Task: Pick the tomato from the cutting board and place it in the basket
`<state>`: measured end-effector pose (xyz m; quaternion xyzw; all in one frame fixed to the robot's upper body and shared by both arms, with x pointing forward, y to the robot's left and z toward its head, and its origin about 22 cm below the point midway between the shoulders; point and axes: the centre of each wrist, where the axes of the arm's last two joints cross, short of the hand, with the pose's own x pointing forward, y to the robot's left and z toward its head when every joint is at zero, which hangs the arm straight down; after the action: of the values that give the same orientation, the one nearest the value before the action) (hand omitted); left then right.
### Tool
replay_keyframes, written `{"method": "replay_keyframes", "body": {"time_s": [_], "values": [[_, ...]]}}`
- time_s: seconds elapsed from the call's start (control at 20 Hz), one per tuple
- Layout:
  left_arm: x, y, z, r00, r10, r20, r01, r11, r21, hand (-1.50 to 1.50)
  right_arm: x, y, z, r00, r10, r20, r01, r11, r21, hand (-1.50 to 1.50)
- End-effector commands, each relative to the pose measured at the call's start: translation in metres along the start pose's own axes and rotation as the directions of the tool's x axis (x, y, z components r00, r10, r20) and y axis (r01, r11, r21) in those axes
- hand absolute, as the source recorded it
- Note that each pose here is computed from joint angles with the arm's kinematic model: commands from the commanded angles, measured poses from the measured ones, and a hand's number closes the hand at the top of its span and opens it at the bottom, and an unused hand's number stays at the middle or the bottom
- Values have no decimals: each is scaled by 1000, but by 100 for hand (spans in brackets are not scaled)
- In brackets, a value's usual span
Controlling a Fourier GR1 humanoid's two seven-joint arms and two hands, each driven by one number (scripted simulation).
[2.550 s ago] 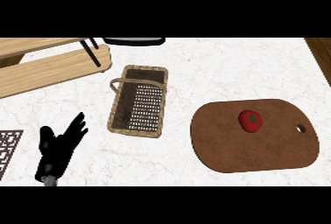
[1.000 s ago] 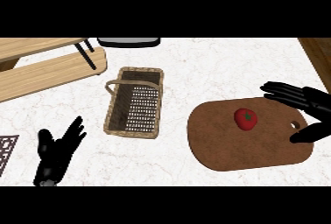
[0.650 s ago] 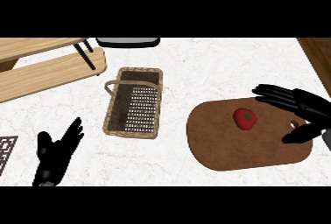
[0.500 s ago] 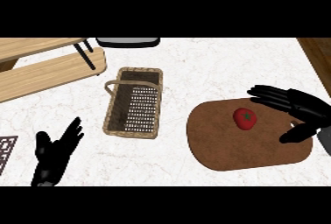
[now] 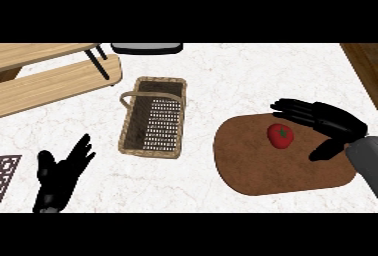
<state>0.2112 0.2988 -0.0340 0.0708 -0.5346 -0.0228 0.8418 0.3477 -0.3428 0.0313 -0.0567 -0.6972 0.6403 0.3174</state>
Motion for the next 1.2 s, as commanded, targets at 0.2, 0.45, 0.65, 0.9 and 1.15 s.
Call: {"method": "replay_keyframes", "body": {"time_s": [0.2,0.45,0.65,0.9,1.15], "values": [[-21,3,5,993,7,-121,-6,1000,8,0,1,7,1,999,-5,54,6,1000,-24,-150],[-15,13,-9,995,4,-102,-3,1000,5,0,-13,5,-12,999,15,45,-15,1000,1,150],[-17,-7,3,994,-9,-113,7,1000,-18,0,-11,16,-10,987,128,99,-121,990,-73,150],[-17,4,9,991,-10,-134,9,1000,-13,0,-4,17,-19,980,162,113,-150,983,-103,150],[-14,-2,9,994,-2,-109,2,1000,5,0,43,80,-113,979,24,-205,-26,1000,-5,150]]}}
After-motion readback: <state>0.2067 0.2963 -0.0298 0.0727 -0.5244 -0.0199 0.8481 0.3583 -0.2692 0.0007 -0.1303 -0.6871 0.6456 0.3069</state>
